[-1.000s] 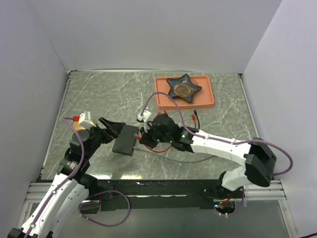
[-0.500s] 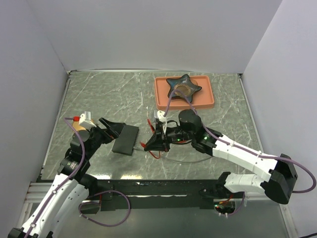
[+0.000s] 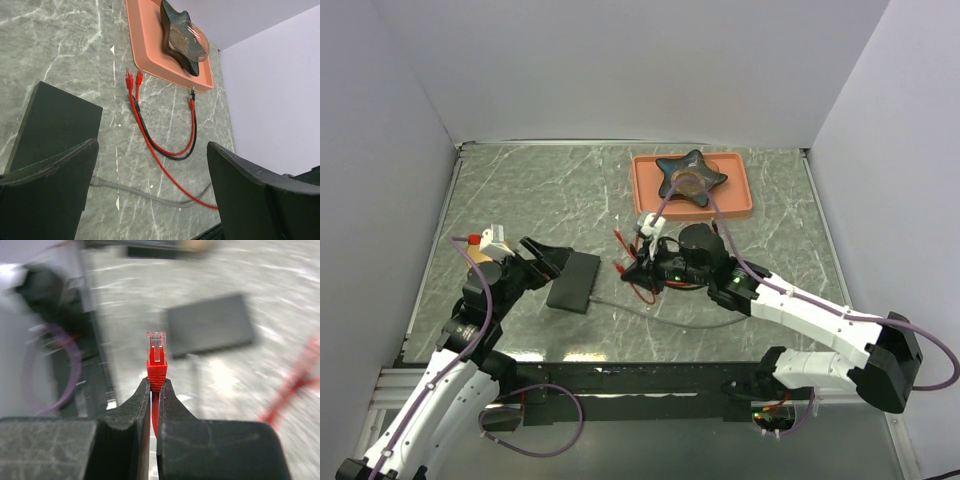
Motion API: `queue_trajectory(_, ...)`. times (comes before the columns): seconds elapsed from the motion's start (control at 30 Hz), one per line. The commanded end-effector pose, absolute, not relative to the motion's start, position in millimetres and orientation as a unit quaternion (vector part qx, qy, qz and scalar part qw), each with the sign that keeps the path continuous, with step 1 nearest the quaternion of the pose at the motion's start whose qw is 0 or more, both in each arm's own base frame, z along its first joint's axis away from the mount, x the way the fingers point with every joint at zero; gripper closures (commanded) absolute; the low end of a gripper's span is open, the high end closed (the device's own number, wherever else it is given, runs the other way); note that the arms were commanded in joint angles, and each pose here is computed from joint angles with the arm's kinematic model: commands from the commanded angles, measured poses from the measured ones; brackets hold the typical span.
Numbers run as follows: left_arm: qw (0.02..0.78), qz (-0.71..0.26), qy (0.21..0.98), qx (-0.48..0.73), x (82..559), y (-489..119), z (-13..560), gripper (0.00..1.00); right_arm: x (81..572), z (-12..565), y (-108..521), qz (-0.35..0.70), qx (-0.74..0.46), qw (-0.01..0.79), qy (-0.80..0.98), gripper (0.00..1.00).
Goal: Insert the plug into the switch port
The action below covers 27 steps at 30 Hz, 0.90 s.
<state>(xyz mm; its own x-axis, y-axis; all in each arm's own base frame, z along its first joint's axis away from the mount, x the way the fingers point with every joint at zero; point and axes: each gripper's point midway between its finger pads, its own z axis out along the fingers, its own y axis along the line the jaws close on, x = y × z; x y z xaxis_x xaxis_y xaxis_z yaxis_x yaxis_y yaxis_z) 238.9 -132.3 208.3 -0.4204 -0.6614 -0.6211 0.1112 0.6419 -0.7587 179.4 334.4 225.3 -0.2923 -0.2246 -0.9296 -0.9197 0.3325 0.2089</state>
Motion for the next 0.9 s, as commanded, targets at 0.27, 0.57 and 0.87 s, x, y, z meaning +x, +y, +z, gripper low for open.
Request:
queue_trajectory(0.27,0.511,-0.355,0.76,-0.188,252,-129,198,0.05,252,231,262,0.172,-0.294,0.552,0.761,1.0)
queue_trajectory(0.57,0.458,-0.281,0.813,-0.225,269,-121,148,0.05,260,147,309,0.094,-0.382,0.444,0.805,1.0)
queue_trajectory(0.87,0.426,-0.225,0.841,-0.246,279,-112,101,0.06,260,62,353,0.048,-0.44,0.316,0.839,1.0)
